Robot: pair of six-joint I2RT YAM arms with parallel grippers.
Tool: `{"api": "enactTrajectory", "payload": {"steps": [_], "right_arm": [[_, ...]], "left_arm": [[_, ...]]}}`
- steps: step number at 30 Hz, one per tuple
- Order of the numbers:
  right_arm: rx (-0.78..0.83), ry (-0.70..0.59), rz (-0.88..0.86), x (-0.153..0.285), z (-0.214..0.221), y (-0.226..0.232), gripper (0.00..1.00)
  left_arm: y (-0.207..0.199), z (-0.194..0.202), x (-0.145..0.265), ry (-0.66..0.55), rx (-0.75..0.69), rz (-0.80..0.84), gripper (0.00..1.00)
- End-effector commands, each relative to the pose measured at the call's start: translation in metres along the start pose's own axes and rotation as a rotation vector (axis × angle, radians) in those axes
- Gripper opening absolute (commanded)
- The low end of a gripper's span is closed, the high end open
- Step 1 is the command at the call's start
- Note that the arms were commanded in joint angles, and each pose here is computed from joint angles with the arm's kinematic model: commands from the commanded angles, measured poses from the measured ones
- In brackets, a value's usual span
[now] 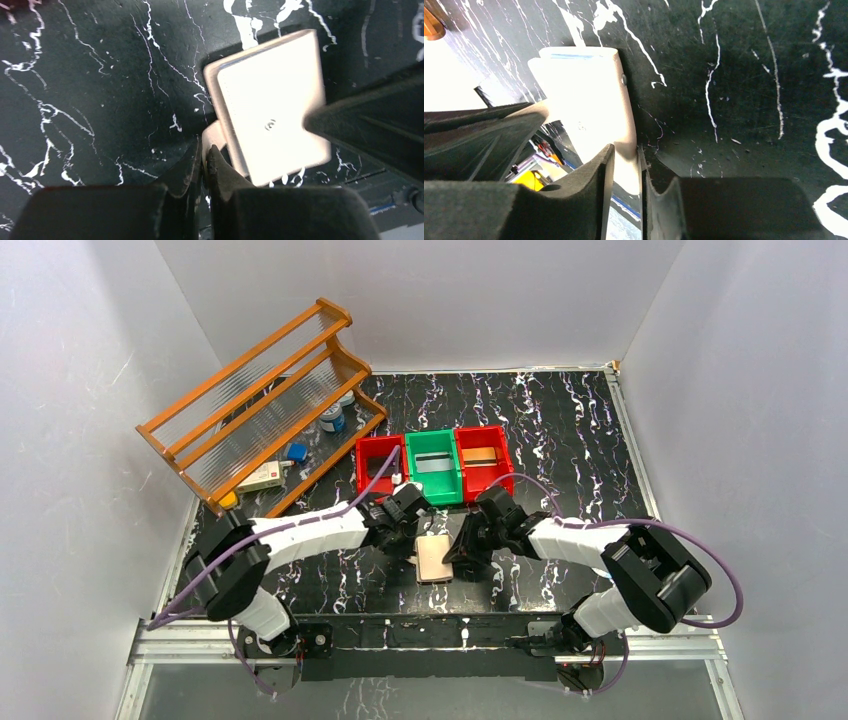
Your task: Take the credit cards out of the card holder
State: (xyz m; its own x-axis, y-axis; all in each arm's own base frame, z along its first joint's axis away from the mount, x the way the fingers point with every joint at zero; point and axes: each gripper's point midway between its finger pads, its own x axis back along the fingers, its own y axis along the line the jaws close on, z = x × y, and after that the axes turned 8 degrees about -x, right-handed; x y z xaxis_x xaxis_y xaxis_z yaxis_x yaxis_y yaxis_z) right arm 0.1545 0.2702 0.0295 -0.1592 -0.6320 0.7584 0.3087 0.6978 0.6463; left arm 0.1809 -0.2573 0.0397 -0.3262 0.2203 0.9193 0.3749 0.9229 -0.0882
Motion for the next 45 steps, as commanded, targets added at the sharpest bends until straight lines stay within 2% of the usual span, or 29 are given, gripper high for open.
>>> {"api": "enactTrajectory", "payload": {"steps": [1,8,10,13,16,20,24,28,32,38,43,45], "right_arm": [[0.059,-0.044,-0.022,0.008,-0.01,0.022,0.34],[0.083,-0.118,0.037,0.018,-0.025,0.027,0.44],[0.088,-0.148,0.041,0.024,-0.029,0.029,0.49],[0.081,-0.243,0.084,0.035,-0.042,0.024,0.61],[0.077,-0.283,0.12,0.045,-0.047,0.021,0.65],[0.025,-0.426,0.119,0.069,-0.06,0.016,0.77],[-0.003,-0.481,0.088,0.08,-0.063,0.015,0.83],[-0.017,-0.507,0.041,0.087,-0.063,0.019,0.84],[-0.009,-0.504,-0.019,0.088,-0.062,0.028,0.82],[0.017,-0.424,-0.074,0.074,-0.053,0.039,0.75],[0.045,-0.327,-0.102,0.059,-0.042,0.047,0.72],[0.058,-0.293,-0.116,0.053,-0.039,0.051,0.7]], "left_arm": [[0.006,-0.021,0.033,-0.134,-0.018,0.022,0.0],[-0.003,-0.031,0.057,-0.209,-0.042,0.119,0.0],[-0.011,-0.035,0.064,-0.218,-0.057,0.162,0.0],[-0.023,-0.037,0.075,-0.222,-0.098,0.235,0.0],[-0.037,-0.044,0.089,-0.239,-0.122,0.31,0.0],[-0.059,-0.053,0.112,-0.268,-0.169,0.434,0.0],[-0.069,-0.06,0.125,-0.296,-0.185,0.486,0.0],[-0.059,-0.065,0.122,-0.329,-0.157,0.428,0.0],[-0.038,-0.049,0.099,-0.264,-0.107,0.317,0.0],[-0.009,-0.036,0.084,-0.264,0.002,0.191,0.0],[0.031,-0.02,0.074,-0.23,-0.003,0.02,0.0],[0.041,-0.016,0.07,-0.215,0.005,0.005,0.0]]}}
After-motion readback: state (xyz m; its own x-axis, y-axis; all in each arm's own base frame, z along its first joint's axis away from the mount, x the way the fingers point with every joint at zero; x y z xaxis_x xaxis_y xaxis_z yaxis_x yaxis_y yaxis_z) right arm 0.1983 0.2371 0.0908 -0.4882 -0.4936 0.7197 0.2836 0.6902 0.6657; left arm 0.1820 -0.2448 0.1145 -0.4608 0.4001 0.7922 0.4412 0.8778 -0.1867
